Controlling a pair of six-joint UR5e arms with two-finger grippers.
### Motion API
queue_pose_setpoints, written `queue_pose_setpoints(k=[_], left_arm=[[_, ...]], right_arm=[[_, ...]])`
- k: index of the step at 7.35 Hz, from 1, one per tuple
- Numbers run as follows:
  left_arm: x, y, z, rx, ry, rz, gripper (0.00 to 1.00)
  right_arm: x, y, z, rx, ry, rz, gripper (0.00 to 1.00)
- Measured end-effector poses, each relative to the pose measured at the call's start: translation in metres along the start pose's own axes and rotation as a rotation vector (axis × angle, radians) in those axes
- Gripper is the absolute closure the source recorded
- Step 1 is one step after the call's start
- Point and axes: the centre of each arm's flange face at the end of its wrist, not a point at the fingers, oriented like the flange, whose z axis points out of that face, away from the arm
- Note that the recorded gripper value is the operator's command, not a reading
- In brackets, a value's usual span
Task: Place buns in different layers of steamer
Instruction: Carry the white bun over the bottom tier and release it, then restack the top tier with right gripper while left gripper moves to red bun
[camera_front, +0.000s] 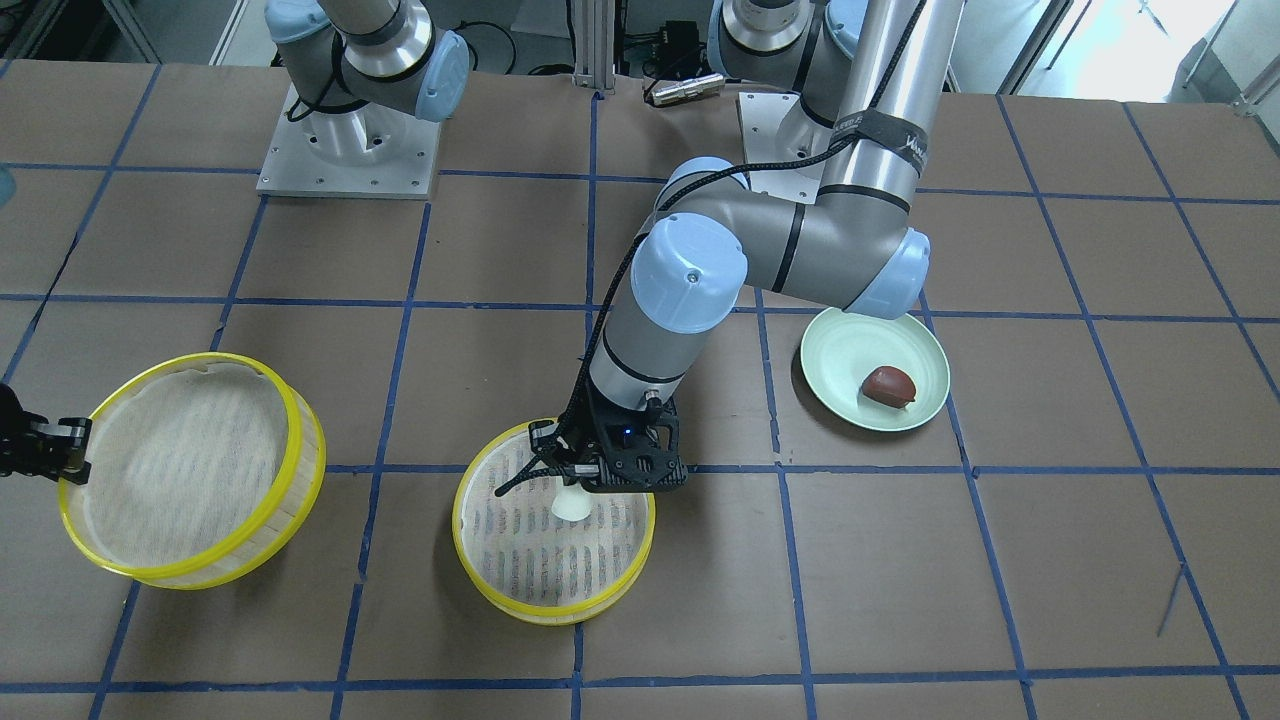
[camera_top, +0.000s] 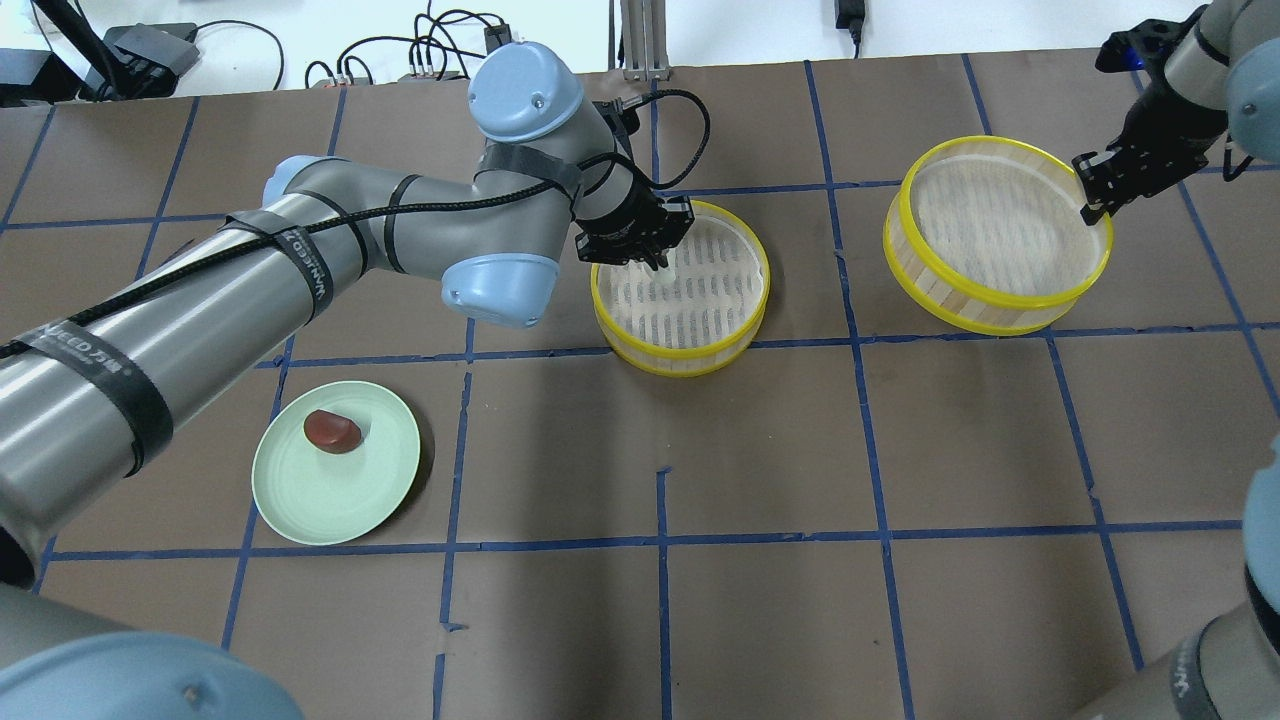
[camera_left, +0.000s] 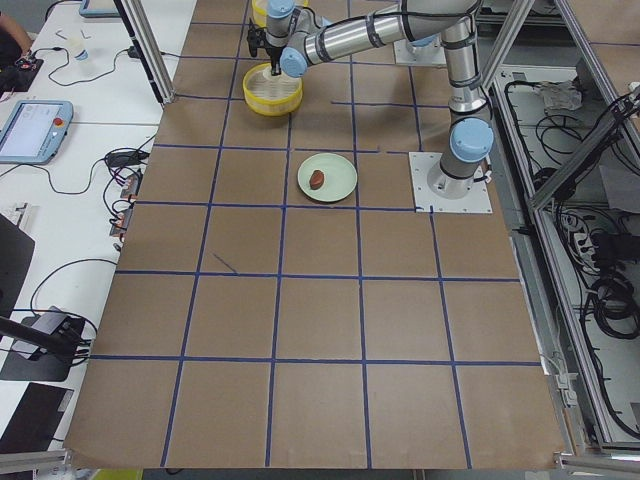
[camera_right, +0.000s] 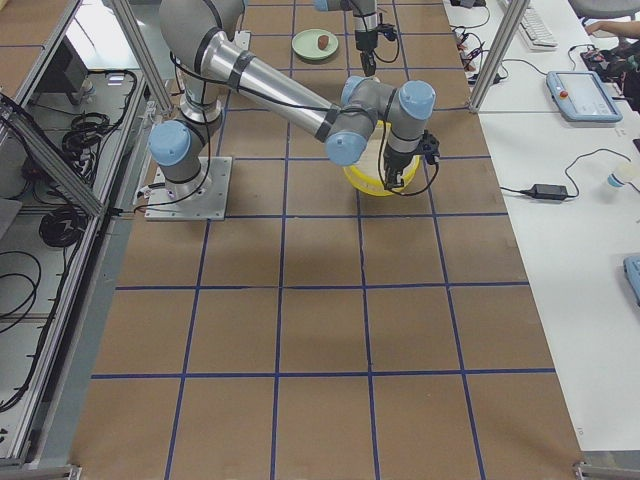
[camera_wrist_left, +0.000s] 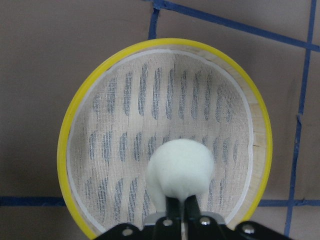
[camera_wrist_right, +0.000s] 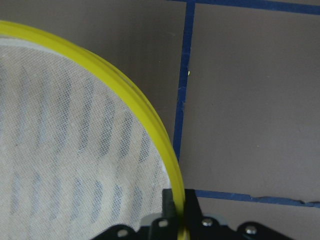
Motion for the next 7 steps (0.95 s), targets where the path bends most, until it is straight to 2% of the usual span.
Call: queue_pose_setpoints(k=[3,5,6,7], left_arm=[[0.004,0.0,0.0,0.004,0.005,-0.042,0.0],[0.005,0.0,-0.014,0.023,0.01,-0.02,0.0],[-0.004,-0.003,-0.028,0.046,-0.011,0.027,0.0],[-0.027,-0.009,-0.042,0.059,-0.065,0.069,0.0]], right_arm=[[-0.001,0.0,0.0,0.0,-0.001,0.004,0.93],[-0.008,-0.001,-0.005,0.006,0.001,0.037,0.93],[-0.024,-0.004,-0.007,0.005,0.003,0.089,0.93],[-0.061,-0.01,-0.009,0.001,0.008,0.136,0.93]])
